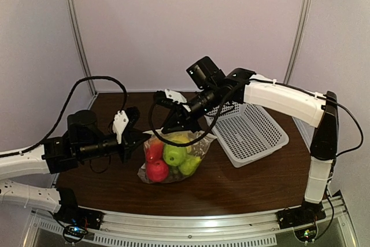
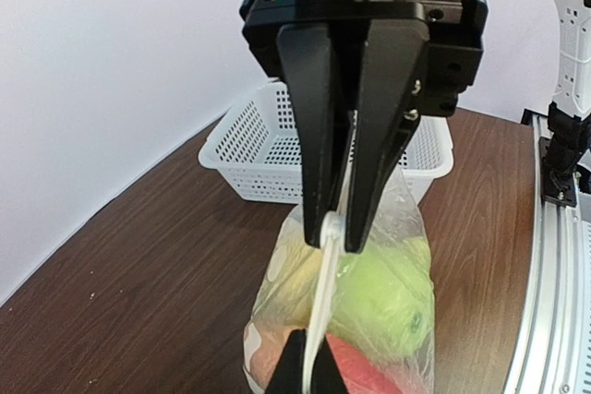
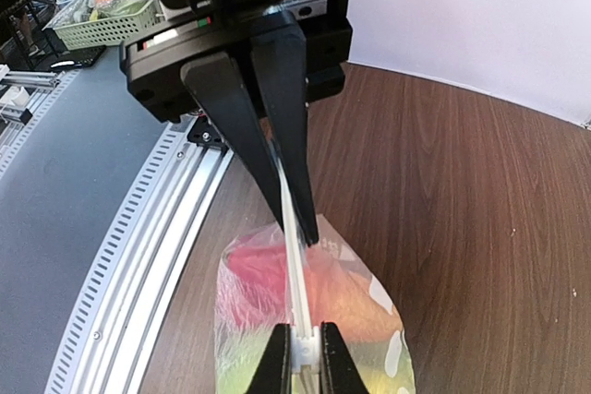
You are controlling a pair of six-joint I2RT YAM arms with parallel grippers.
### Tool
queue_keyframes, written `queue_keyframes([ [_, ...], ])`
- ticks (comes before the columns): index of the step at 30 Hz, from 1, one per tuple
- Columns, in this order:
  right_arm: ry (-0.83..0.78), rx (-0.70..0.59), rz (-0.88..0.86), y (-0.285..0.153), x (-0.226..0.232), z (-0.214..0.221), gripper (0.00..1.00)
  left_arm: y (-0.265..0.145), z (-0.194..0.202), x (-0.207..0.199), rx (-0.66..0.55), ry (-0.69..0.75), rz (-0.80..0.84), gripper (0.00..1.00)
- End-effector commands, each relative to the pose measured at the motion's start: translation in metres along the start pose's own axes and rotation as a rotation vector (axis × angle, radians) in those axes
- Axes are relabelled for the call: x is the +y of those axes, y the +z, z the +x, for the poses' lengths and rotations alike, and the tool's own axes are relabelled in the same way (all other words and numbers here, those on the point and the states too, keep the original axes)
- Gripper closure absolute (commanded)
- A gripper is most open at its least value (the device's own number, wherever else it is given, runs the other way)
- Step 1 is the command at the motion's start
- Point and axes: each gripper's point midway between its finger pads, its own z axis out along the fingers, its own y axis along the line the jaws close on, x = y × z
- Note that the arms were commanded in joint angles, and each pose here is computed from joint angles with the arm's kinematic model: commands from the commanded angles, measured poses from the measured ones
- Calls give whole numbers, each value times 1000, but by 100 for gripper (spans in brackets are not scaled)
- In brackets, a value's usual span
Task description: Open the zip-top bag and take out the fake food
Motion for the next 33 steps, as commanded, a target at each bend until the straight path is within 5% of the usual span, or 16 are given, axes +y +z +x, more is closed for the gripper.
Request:
queue_keyframes([
  [1, 177, 245, 143, -52, -32, 89, 100, -19, -28, 24, -98, -1, -124, 100],
  [15, 303, 343, 230, -120, -40, 158, 100, -23, -19, 34, -75, 3, -179, 100],
  [33, 318, 356, 256, -136, -42, 166, 100, -26, -13, 36, -77, -2, -188, 100],
])
